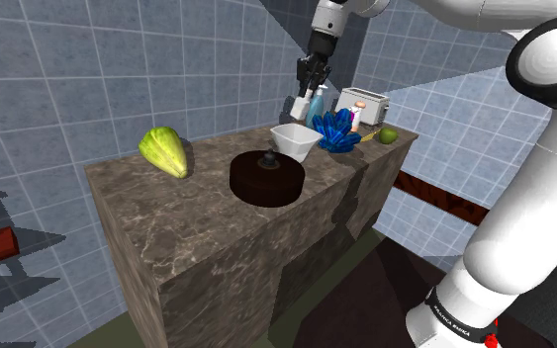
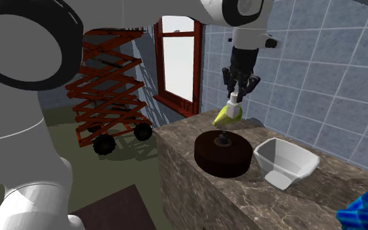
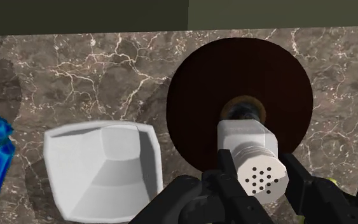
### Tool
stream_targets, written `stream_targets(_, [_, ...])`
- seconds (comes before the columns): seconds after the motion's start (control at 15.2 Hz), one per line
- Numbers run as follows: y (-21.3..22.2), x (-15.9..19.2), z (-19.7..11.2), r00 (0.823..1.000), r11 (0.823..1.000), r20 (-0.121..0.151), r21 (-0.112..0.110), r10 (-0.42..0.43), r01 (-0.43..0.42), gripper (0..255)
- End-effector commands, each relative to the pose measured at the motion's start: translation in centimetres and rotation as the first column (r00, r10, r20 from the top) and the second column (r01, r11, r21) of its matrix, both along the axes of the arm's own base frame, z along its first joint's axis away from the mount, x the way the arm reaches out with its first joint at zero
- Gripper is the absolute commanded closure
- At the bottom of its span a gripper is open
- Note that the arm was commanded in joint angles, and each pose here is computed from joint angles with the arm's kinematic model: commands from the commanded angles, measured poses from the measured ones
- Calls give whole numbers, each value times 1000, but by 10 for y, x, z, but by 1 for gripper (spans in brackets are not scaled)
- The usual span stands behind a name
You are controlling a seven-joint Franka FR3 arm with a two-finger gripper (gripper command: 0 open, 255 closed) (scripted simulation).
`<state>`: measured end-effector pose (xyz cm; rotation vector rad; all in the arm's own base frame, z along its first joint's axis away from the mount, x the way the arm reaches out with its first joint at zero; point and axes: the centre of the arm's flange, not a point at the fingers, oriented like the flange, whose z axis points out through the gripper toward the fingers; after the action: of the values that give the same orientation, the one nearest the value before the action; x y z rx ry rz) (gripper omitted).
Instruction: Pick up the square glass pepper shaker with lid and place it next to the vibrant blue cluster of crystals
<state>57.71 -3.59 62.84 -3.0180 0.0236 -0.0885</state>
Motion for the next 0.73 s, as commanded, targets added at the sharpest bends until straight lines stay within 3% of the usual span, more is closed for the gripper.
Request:
stream_targets(0.0, [-28,-2,0,1000,1000,0,0,1,-1,255])
stream_targets(0.66, [-159,-18,1,1000,1000,0,0,1,-1,255])
